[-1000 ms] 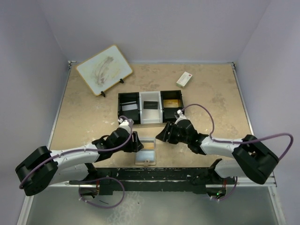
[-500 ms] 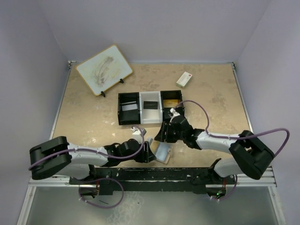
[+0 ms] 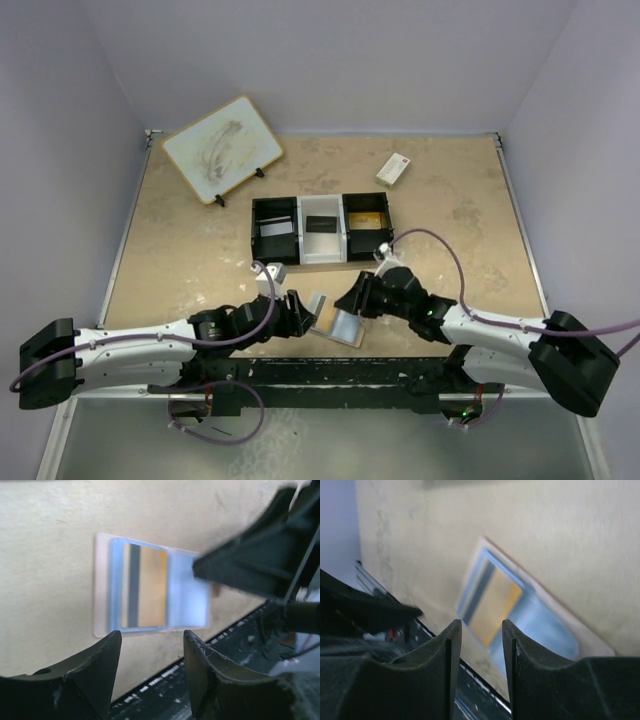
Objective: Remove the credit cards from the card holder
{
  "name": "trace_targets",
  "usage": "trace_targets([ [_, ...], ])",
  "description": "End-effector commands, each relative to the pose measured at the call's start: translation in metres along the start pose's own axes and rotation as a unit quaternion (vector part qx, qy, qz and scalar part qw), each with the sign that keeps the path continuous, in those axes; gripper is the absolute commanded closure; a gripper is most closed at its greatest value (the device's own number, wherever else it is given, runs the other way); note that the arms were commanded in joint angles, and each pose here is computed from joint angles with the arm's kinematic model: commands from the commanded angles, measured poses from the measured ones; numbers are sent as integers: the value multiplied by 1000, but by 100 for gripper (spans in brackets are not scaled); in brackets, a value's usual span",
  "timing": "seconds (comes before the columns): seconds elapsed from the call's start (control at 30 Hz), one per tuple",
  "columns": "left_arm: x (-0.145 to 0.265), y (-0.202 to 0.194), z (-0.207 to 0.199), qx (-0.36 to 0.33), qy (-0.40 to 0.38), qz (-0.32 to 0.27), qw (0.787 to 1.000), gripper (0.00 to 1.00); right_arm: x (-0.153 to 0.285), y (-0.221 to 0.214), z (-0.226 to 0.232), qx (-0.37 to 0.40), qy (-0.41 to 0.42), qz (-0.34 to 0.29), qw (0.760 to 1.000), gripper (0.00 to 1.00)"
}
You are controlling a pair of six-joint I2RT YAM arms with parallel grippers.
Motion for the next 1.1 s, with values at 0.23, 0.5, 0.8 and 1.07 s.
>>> trace_targets([
  [0.23,-30,35,20,-27,43,-11,999,39,-5,-34,-16,-92,6,9,996,64],
  [0.5,-44,41,9,-60,36,7,998,51,-17,-47,-27,-100,-27,42,994,67],
  [0.8,-59,22,3,-74,12,43,996,59,-18,-47,-49,-129,-24,28,991,73],
  [1.07,-76,-5,20,-81,39,78,993,78,-25,-36,-44,-131,-11,21,991,78],
])
Point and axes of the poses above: each gripper's point midway between its finger pads, its own x axis back along the fingers, its own z axis along the line the jaws close on, y = z × x, the point moved 1 cm from there along x, back along the fingers, and after that the axes turned 14 degrees about -x, right-handed, at the moved point
